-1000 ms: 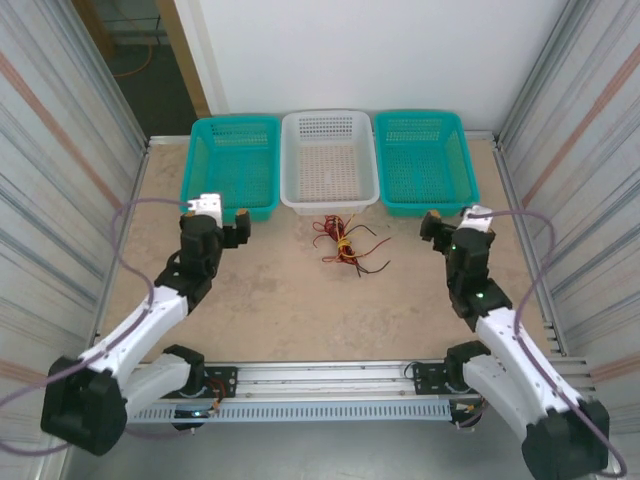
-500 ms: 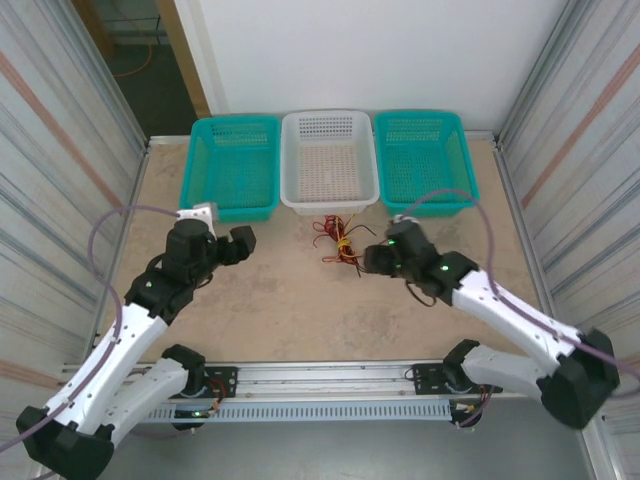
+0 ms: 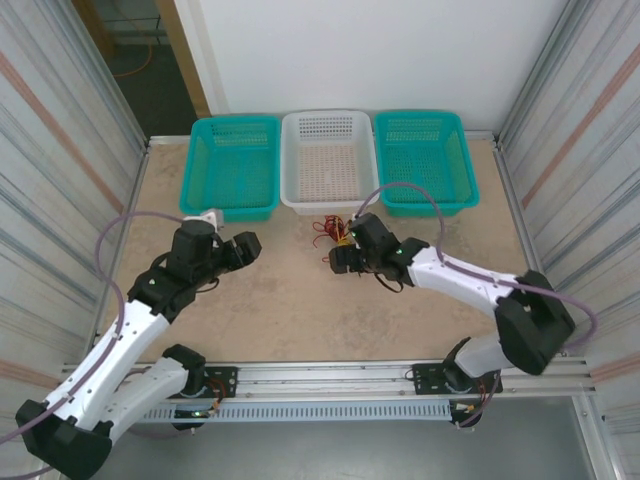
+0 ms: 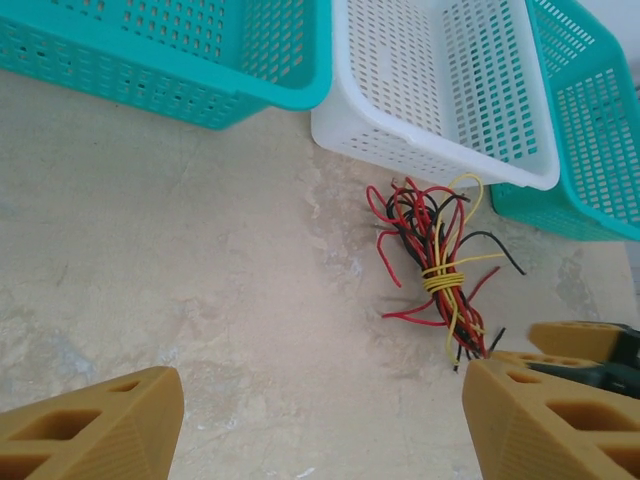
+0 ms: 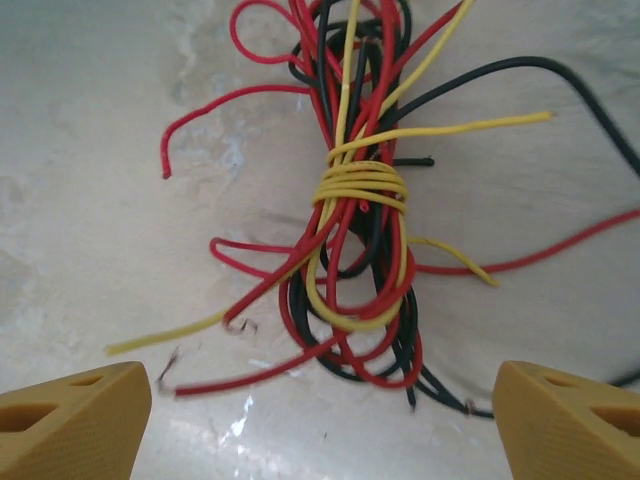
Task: Untangle the cables
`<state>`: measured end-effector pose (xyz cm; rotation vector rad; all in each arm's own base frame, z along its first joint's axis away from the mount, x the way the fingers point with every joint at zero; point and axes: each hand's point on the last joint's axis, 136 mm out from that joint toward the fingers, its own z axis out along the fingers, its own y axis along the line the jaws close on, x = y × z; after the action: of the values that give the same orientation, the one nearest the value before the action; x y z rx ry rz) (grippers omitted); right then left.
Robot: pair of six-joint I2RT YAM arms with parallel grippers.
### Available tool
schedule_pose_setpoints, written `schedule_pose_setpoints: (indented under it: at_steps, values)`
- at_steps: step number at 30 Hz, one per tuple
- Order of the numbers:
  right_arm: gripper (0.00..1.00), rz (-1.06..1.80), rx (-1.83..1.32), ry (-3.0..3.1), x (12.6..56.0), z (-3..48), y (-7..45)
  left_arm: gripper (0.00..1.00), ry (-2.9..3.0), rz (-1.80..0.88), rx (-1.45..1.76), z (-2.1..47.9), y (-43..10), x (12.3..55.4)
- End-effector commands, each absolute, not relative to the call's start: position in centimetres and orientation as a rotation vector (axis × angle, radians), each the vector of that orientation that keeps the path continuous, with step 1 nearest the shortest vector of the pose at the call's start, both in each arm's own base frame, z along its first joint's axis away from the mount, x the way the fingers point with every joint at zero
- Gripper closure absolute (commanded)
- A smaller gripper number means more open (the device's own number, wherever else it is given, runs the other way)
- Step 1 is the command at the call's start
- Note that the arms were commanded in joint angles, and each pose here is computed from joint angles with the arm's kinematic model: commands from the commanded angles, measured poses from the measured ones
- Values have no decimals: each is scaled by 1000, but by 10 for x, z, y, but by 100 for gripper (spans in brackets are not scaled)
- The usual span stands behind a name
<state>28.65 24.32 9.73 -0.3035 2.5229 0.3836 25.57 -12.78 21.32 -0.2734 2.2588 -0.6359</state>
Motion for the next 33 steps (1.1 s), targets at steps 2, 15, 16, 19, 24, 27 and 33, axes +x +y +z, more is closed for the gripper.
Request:
schedule_pose_setpoints:
  at_steps: [2, 15, 16, 19, 24, 27, 33]
  values:
    - [16, 398, -394, 2535, 299, 90, 246, 26, 2238, -706, -246, 241, -141, 262]
    - [32, 358, -524, 2530, 319, 51, 255, 22, 2326, -716, -156, 236, -152, 252]
    - [35, 347, -525, 2524, 322, 50, 255, 22, 2324, -714, -153, 237, -152, 253]
    - [50, 318, -542, 2514, 325, 46, 254, 22, 2336, -708, -159, 233, -153, 255]
    - [87, 279, -574, 2502, 324, 44, 250, 22, 2374, -732, -140, 228, -165, 258]
    - [97, 283, -594, 2458, 320, 57, 251, 19, 2376, -740, -113, 231, -175, 262]
    - [100, 251, -692, 2301, 306, 107, 259, 1, 2366, -856, -101, 244, -216, 265]
